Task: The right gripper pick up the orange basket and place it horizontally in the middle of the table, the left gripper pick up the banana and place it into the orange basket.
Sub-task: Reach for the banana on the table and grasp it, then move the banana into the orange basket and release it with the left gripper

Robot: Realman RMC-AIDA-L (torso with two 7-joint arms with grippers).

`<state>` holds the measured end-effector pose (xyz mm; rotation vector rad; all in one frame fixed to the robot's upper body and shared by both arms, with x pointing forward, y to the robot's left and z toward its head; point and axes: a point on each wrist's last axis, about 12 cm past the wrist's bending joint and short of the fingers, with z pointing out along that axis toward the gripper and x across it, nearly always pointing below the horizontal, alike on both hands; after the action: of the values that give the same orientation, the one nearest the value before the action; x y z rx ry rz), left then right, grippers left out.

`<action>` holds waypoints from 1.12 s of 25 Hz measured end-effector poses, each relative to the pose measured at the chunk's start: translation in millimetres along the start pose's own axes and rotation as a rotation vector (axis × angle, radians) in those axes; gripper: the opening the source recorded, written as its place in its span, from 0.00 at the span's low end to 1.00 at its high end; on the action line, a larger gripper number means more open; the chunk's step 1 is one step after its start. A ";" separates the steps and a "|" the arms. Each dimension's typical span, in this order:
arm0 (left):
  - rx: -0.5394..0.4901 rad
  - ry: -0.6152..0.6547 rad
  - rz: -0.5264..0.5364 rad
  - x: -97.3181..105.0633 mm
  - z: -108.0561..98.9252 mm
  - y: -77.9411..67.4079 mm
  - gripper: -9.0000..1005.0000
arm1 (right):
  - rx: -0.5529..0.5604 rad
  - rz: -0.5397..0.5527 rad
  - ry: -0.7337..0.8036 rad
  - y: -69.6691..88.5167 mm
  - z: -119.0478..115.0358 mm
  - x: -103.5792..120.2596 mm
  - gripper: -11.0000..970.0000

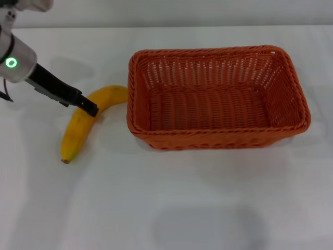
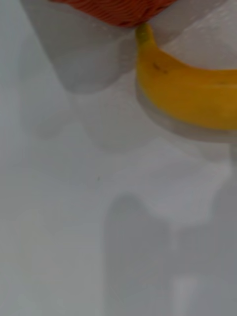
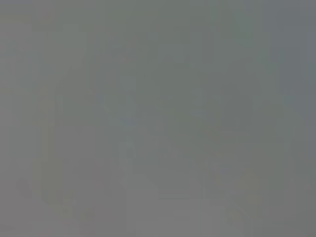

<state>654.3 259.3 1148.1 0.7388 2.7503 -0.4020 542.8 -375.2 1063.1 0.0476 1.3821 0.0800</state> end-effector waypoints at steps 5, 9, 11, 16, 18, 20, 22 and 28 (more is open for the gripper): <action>0.002 0.010 0.020 -0.3 13.3 -7.5 0.84 | 0.002 0.002 0.001 -0.7 -2.3 0.7 0.90; -0.018 0.031 0.017 2.9 17.0 -7.2 0.82 | 0.002 0.007 -0.003 -1.3 -4.7 0.6 0.90; -0.025 0.040 0.017 4.5 17.5 -6.3 0.80 | 0.006 0.017 -0.004 -2.2 -6.0 0.6 0.90; -0.032 0.045 0.016 5.9 17.0 -4.3 0.63 | 0.012 0.028 -0.014 -3.6 -7.8 -0.3 0.90; -0.035 0.042 0.015 5.5 14.4 -1.9 0.59 | 0.013 0.028 -0.014 -3.7 -8.1 -0.3 0.90; -0.037 0.040 0.012 5.4 12.0 0.0 0.57 | 0.013 0.028 -0.014 -3.8 -8.1 -0.2 0.90; -0.042 0.029 0.003 4.6 8.0 3.3 0.55 | 0.014 0.028 -0.013 -4.1 -8.7 -0.1 0.90; -0.089 -0.074 -0.087 5.0 -18.5 27.4 0.52 | 0.015 0.030 -0.013 -4.3 -9.2 0.1 0.90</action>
<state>661.0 290.5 1158.4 0.5728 2.7174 -0.3159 533.9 -379.7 1061.0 0.0809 1.3696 0.0940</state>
